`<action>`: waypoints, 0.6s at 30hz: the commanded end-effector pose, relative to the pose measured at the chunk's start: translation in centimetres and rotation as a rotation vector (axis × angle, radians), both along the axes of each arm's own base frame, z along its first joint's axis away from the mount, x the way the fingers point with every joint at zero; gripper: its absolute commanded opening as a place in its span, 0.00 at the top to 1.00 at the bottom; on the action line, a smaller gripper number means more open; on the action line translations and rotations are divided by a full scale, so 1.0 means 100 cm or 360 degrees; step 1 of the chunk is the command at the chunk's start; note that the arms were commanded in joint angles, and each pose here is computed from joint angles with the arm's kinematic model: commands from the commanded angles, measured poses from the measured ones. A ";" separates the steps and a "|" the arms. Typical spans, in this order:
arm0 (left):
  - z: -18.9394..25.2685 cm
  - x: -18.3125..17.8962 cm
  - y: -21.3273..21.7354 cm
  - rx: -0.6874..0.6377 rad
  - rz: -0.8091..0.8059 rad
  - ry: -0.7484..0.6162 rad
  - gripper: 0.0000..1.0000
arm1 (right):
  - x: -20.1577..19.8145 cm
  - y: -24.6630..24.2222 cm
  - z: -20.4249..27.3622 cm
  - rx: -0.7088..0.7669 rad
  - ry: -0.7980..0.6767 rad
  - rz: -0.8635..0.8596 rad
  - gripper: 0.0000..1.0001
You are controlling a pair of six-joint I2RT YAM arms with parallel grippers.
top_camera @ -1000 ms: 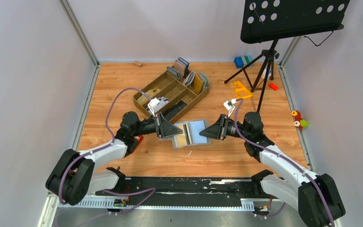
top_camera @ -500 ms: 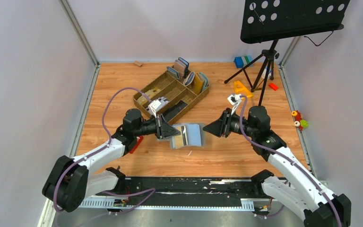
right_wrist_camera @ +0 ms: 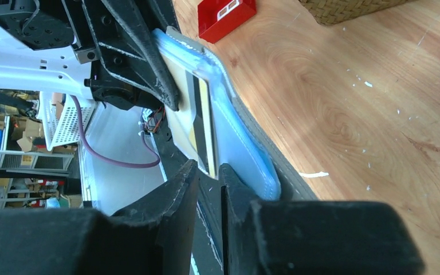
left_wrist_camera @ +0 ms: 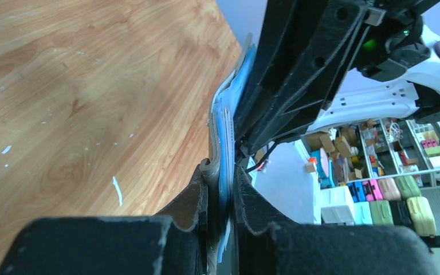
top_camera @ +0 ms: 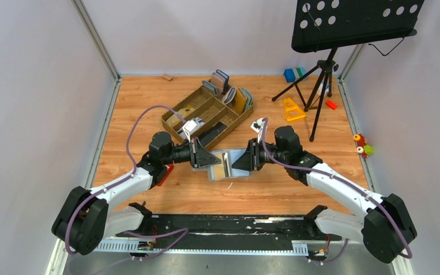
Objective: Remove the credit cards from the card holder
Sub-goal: Remove the credit card from the card holder.
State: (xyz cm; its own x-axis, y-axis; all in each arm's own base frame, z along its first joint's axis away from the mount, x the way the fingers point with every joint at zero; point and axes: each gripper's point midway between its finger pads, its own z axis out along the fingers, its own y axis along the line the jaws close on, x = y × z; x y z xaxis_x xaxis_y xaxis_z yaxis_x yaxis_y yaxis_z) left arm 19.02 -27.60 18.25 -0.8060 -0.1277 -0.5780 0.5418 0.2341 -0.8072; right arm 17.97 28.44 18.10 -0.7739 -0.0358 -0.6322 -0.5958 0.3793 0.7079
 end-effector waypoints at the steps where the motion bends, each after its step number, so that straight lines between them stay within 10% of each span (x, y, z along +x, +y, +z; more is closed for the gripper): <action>1: 0.035 -0.003 -0.007 -0.0144 -0.0083 -0.0120 1.00 | 0.006 0.009 0.015 0.0119 -0.0071 0.0020 0.79; 18: 0.053 -0.013 -0.010 -0.0299 -0.0158 -0.0122 1.00 | 0.003 0.022 0.018 0.0235 0.0016 0.0121 0.80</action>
